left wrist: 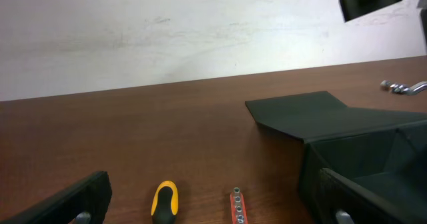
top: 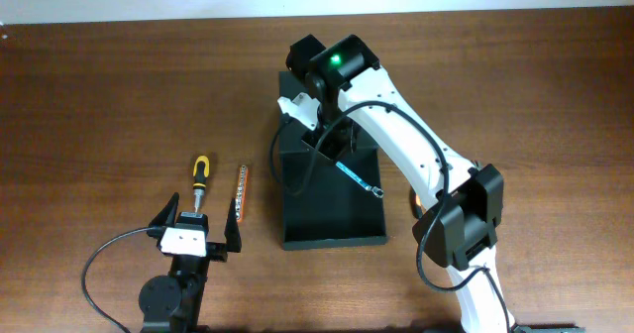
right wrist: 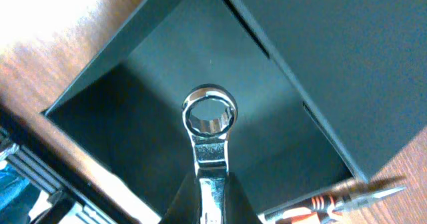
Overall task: Pack container
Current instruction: 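Lift the wrench and carry it with the right gripper over the box, then lower the wrench into the box and open the right gripper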
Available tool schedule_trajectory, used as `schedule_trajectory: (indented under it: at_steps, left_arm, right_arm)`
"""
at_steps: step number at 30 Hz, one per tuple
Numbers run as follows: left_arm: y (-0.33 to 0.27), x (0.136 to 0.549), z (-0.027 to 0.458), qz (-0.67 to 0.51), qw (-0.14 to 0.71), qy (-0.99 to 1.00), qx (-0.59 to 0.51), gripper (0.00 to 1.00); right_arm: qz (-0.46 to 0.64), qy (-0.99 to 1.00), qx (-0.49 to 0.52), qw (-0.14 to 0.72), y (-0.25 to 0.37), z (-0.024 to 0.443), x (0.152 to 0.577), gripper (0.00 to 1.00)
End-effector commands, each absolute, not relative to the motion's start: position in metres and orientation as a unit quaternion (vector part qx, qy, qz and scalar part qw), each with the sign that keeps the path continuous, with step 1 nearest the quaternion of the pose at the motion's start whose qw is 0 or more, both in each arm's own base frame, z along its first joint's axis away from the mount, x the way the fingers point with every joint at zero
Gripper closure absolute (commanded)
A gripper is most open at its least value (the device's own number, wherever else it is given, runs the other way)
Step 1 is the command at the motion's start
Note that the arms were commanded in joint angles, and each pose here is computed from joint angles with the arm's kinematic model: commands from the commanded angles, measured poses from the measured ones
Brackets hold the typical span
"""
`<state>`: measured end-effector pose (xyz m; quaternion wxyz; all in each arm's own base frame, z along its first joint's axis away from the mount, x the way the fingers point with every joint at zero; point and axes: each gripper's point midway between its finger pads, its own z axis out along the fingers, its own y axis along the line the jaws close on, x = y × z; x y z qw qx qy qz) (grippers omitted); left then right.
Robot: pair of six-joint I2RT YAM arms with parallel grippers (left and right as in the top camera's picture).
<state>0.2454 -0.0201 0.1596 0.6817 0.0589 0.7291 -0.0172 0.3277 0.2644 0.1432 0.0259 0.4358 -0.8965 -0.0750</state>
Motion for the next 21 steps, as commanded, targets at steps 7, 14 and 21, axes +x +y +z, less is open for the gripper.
schedule_trajectory:
  at_steps: [7, 14, 21]
  left_arm:
    - [-0.02, 0.245, 0.159, -0.014, 0.682, 0.729, 0.064, 0.01]
    - [-0.02, 0.245, 0.159, -0.014, 0.682, 0.729, 0.064, 0.01]
    - [-0.02, 0.245, 0.159, -0.014, 0.682, 0.729, 0.064, 0.01]
  right_arm:
    - [-0.089, -0.893, 0.438, 0.047, 0.266, 0.113, 0.317, 0.96]
    - [-0.118, -0.874, 0.467, 0.056, 0.284, 0.097, 0.302, 0.96]
    - [-0.119, -0.857, 0.499, 0.047, 0.3, 0.091, 0.293, 0.96]
